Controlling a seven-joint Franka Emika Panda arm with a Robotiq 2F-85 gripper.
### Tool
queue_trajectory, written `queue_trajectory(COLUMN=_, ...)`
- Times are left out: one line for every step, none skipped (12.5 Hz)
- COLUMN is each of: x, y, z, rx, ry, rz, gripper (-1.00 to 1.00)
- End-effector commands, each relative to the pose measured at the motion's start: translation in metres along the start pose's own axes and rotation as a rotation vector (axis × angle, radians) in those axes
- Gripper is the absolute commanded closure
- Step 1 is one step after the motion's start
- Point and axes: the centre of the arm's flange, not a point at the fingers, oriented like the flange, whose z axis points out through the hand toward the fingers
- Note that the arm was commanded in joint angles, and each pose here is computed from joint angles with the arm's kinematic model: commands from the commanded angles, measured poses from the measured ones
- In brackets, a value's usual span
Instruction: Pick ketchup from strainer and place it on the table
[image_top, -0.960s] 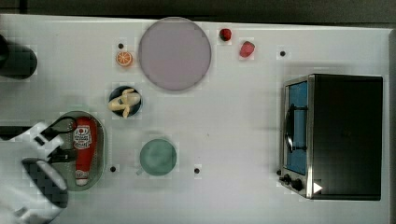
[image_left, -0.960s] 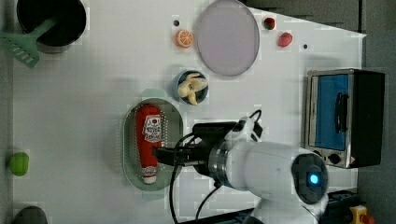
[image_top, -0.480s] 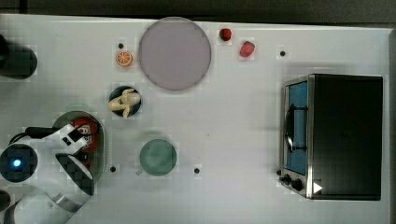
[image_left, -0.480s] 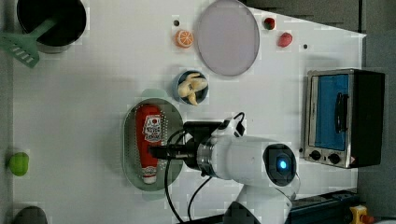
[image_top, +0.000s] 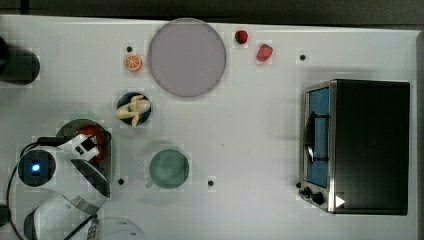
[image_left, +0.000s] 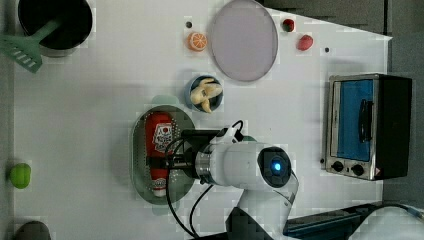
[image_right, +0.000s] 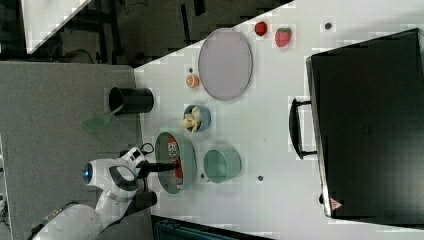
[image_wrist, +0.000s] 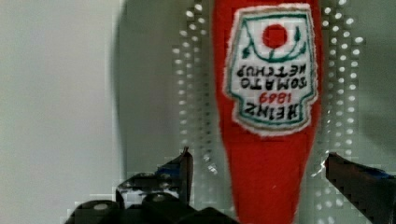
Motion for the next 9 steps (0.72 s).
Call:
queue_trajectory(x=0.014, y=0.004, z=0.010, rx=-0.001, ry=0.020, rz=0.041, gripper=-0.91)
queue_trajectory(x=0.018, y=0.003, z=0.017, rx=-0.001, ry=0.016, rz=0.041, gripper=-0.67)
queue_trajectory(x=0.021, y=-0.001, z=0.024, rx=0.006, ry=0.014, rz=0.041, gripper=-0.40)
queue_trajectory(x=0.023, y=-0.004, z=0.029, rx=0.016, ry=0.013, rz=0.041, gripper=-0.18)
queue_trajectory(x=0.025, y=-0.007, z=0.028, rx=0.022, ry=0.016, rz=0.040, gripper=-0.13)
queue_trajectory(x=0.027, y=-0.010, z=0.024, rx=0.027, ry=0.026, rz=0.038, gripper=-0.13)
queue_trajectory(x=0.027, y=-0.012, z=0.018, rx=0.018, ry=0.030, rz=0.032, gripper=-0.13)
queue_trajectory(x=0.024, y=-0.015, z=0.010, rx=0.006, ry=0.035, rz=0.023, gripper=-0.13)
queue_trajectory(x=0.022, y=-0.017, z=-0.001, rx=-0.018, ry=0.040, rz=0.014, gripper=-0.13)
